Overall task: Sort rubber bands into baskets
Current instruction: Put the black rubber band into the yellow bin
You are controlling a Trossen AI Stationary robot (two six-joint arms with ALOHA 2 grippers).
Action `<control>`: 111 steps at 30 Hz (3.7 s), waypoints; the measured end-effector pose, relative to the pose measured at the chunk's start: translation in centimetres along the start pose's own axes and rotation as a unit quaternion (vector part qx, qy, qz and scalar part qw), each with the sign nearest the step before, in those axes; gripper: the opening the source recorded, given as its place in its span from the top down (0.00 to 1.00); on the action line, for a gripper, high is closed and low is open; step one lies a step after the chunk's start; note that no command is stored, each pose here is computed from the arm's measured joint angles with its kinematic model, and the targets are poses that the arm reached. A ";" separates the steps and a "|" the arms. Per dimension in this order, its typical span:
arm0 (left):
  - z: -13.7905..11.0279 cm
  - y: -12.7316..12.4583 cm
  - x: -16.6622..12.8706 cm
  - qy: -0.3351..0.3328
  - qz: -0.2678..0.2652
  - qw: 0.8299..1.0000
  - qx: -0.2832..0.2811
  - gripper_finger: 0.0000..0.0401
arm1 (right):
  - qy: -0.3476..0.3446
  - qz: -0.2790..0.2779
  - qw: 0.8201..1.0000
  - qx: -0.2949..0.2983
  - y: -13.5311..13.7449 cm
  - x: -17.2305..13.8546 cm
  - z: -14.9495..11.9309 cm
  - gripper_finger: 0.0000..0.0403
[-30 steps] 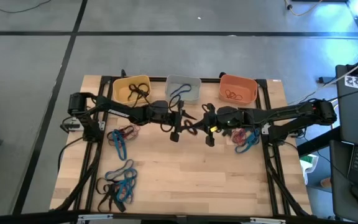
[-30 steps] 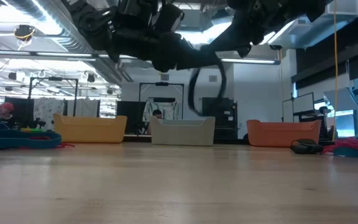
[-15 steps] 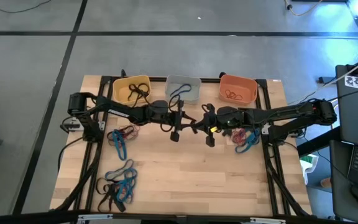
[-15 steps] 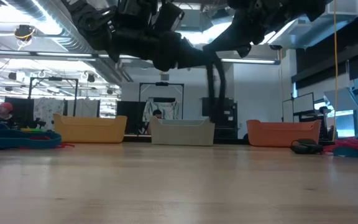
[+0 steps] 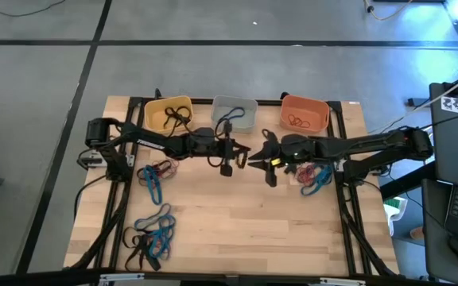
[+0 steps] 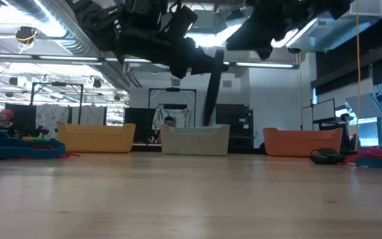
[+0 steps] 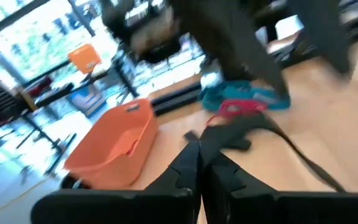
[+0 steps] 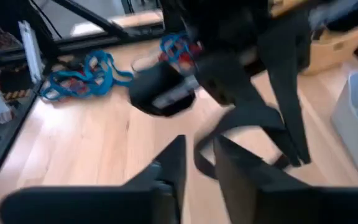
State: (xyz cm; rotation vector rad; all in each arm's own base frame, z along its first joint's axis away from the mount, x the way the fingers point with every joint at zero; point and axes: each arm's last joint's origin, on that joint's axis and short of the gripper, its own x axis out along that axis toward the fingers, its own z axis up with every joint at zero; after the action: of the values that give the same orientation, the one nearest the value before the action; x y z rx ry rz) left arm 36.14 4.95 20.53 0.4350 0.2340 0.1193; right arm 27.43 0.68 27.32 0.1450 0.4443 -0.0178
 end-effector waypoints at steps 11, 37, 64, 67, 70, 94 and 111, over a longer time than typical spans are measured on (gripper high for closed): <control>1.5 2.0 -2.7 0.115 0.159 0.980 0.015 0.98 | 0.079 -0.183 0.980 -0.022 -1.3 -4.6 -1.9 0.55; -3.9 13.2 -9.1 0.351 0.402 0.845 -0.036 0.99 | 0.140 -0.316 0.936 -0.062 -2.8 -4.0 -7.2 0.55; -5.1 14.7 -14.8 0.425 0.452 0.775 -0.120 0.97 | 0.134 -0.315 0.938 -0.058 -2.8 -4.0 -7.1 0.55; -6.0 14.6 -14.9 0.443 0.433 0.773 -0.138 0.97 | 0.130 -0.315 0.938 -0.057 -2.8 -3.9 -7.1 0.55; -6.3 14.5 -14.9 0.444 0.424 0.773 -0.160 0.97 | 0.126 -0.315 0.939 -0.056 -2.8 -3.9 -7.0 0.55; -5.3 13.4 -16.0 0.511 0.308 0.765 -0.243 0.69 | 0.116 -0.313 0.941 -0.054 -2.8 -3.8 -6.8 0.55; -0.7 8.4 -10.3 0.256 0.069 0.942 -0.205 0.69 | 0.116 -0.312 0.941 -0.055 -2.7 -3.8 -6.8 0.55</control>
State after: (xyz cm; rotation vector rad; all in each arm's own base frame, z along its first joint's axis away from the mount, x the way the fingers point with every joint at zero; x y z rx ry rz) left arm 25.51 11.08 25.59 -0.0066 0.6770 0.4134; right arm 20.94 -1.12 22.55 -0.1107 0.7129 -0.6054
